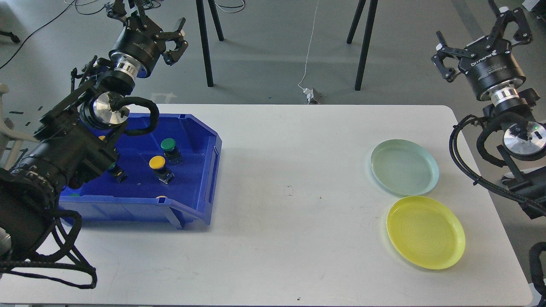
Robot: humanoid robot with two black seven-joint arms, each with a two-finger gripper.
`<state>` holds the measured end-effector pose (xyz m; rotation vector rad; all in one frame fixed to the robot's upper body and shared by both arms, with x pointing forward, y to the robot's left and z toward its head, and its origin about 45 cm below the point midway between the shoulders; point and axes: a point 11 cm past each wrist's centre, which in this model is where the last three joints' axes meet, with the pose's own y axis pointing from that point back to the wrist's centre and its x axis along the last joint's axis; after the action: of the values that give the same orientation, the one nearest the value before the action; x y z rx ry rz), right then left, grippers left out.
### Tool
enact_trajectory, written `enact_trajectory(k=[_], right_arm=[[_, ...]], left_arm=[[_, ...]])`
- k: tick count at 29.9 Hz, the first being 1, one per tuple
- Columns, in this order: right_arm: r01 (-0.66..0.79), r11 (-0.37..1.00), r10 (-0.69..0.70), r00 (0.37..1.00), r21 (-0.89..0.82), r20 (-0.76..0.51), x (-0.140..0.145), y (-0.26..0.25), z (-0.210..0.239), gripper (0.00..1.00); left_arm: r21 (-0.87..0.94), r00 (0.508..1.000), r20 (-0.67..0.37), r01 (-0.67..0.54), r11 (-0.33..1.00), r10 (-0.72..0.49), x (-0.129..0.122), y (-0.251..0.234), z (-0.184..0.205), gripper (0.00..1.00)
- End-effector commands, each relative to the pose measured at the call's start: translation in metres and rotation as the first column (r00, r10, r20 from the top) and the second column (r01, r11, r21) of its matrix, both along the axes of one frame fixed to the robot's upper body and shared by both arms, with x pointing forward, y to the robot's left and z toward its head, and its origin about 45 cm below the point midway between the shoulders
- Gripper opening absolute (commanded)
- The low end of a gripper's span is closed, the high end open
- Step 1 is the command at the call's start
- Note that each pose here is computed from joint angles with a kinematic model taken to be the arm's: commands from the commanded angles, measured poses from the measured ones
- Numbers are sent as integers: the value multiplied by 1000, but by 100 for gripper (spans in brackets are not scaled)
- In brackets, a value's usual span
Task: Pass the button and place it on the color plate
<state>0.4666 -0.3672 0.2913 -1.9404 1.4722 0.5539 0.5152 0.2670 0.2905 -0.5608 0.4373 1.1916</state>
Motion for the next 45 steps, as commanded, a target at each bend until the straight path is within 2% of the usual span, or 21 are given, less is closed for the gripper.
enact_trajectory(k=[1,7,11,16,22,27,31,36,41,45], right_arm=[[-1,1000,1,1000,0,0,0,0,0,99],[8,1000,-8,1000,-5,-12,1,0,-1,99],[9,1000,-9,1000,-6,-1,4,1,6,99],[6,1000,-6,1000,-9,1,5,4,9,99],[3,1000,-3,1000,-8,2,5,6,9,99],[-1,1000,1,1000,-7,4,5,7,10,99],[-1,1000,1,1000,-4,9,5,7,11,99],[-1,1000,1,1000,-5,7,4,7,10,99],[-1,1000,1,1000,-6,1,4,7,8,99],[-2,1000,2,1000,-7,0,4,7,7,99]], left_arm=[[4,1000,-6,-7,1000,7,1,0,1,100],[8,1000,0,9,1000,-9,2,-7,6,100],[25,998,24,60,998,-60,-1,-15,18,100],[323,981,95,132,937,-171,-16,-3,44,100],[684,949,142,112,721,-282,-45,24,70,99],[906,929,112,51,420,-354,-70,54,80,97],[968,928,79,16,252,-364,-85,77,84,94],[994,941,-8,43,96,-340,-106,113,73,93],[993,940,-105,115,10,-325,-118,128,49,93],[977,926,-187,142,-157,-328,-123,134,26,93]])
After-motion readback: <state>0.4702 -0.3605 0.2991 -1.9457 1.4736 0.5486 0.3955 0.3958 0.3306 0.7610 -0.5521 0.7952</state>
